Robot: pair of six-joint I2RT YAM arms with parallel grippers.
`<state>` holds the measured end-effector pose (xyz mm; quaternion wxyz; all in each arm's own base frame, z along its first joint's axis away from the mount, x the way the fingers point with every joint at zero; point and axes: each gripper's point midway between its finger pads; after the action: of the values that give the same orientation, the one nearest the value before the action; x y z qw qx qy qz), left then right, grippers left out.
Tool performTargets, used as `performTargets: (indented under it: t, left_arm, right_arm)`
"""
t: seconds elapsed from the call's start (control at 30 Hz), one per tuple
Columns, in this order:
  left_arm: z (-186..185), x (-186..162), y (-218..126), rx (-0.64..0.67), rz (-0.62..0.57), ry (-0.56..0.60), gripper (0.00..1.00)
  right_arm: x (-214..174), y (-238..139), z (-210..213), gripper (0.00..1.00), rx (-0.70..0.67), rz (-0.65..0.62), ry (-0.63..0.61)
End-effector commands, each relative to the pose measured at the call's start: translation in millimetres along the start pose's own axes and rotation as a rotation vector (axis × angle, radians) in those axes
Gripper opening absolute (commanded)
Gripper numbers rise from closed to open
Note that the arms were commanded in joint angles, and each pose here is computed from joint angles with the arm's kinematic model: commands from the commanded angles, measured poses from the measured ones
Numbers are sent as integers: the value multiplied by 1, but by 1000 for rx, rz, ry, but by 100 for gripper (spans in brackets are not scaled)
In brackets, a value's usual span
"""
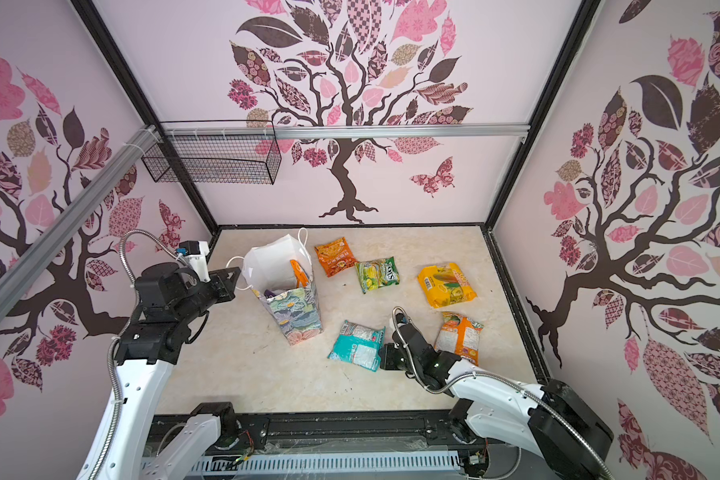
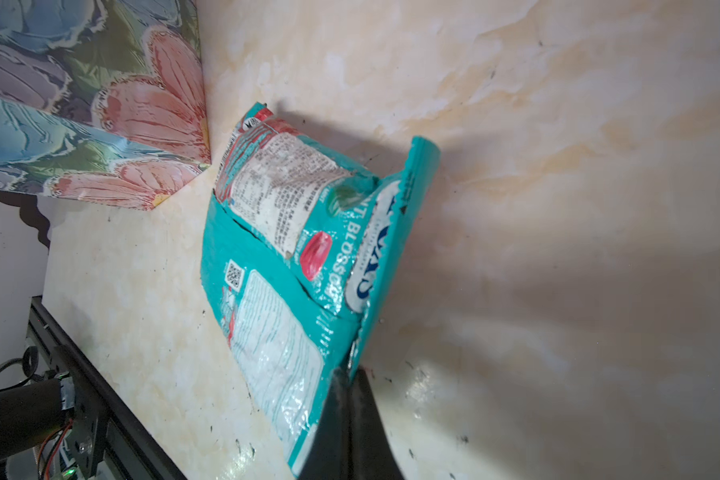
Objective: Place the snacks into the paper bag
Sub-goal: 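Lift the teal packet with the right gripper and carry it toward the bag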
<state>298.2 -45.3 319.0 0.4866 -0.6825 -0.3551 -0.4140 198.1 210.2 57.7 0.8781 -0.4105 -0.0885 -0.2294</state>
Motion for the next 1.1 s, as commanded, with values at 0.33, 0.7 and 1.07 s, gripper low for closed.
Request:
performTargets:
  t: [0.33, 0.7, 1.07]
  left_arm:
    - [-1, 3, -2, 0, -29, 24, 0]
    - [0, 5, -4, 6, -41, 25, 0]
    - [-1, 7, -6, 1, -54, 21, 0]
  right_arm:
    - [8, -26, 65, 0, 233, 30, -93]
    - [30, -48, 125, 0, 376, -2, -210]
    - [35, -55, 163, 0, 356, 111, -373]
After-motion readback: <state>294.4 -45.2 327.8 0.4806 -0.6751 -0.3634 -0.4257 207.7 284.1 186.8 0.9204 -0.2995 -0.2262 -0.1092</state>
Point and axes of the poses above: each gripper's point midway between its finger pads, its own y axis out along the fingers, its own z axis along the line the jaws close on, x = y × z, and after that the axes turned 13 degrees about y, right-handed
